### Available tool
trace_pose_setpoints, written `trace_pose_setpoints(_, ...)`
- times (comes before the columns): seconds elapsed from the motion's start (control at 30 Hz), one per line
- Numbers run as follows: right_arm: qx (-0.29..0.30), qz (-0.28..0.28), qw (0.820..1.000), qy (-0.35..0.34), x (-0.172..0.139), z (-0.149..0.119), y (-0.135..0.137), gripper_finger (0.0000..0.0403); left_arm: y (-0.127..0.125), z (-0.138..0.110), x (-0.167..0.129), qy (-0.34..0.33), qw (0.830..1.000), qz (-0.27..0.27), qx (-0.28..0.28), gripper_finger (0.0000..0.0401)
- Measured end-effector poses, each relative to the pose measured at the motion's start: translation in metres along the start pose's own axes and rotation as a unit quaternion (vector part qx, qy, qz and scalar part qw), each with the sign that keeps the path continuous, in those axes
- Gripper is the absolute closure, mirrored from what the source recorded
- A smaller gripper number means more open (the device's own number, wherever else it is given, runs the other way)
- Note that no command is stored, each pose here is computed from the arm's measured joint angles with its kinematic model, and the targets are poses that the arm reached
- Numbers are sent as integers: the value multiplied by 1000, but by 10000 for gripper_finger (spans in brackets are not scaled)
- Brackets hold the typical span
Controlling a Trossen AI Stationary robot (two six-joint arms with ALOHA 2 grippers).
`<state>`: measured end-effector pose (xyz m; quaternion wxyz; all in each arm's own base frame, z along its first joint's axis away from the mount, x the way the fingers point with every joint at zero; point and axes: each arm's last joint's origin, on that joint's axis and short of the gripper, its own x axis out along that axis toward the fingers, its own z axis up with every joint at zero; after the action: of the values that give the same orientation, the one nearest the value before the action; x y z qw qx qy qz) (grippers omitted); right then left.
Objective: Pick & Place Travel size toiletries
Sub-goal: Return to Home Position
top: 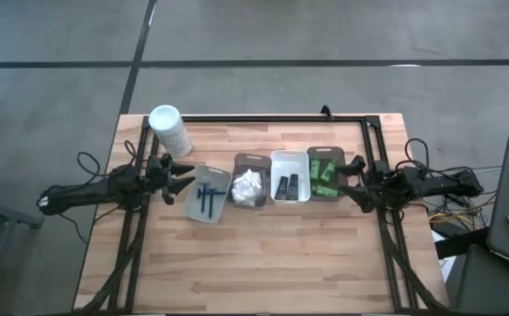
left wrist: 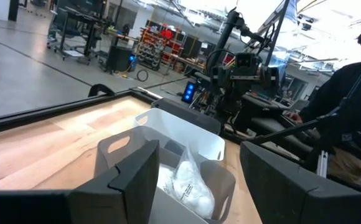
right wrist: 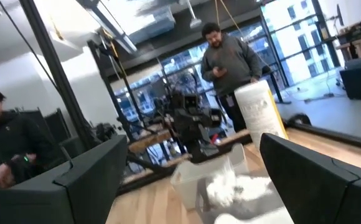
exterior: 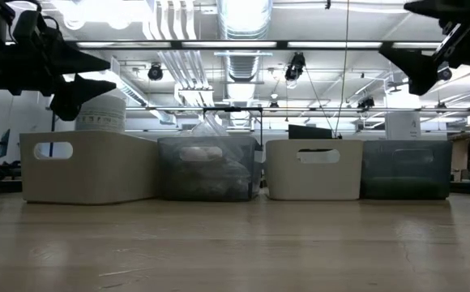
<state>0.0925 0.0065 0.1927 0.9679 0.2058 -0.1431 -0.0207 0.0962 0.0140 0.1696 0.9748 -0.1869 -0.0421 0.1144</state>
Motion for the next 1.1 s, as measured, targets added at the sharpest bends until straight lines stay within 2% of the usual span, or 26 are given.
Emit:
trace_pose_setpoints(0.47,-16,-23,998,61,0,-12,-5,39,0,0,0,-2,1000,1,0,174)
trace_pose_setpoints(0.97,-16,-24,998,63,1,-13,-5,39,-2,-1,0,0,1000,-9,-1,174)
trace_pose_setpoints(1.1,-16,-24,998,63,1,-13,-5,39,-4,0,-1,0,997,-27,-79,174)
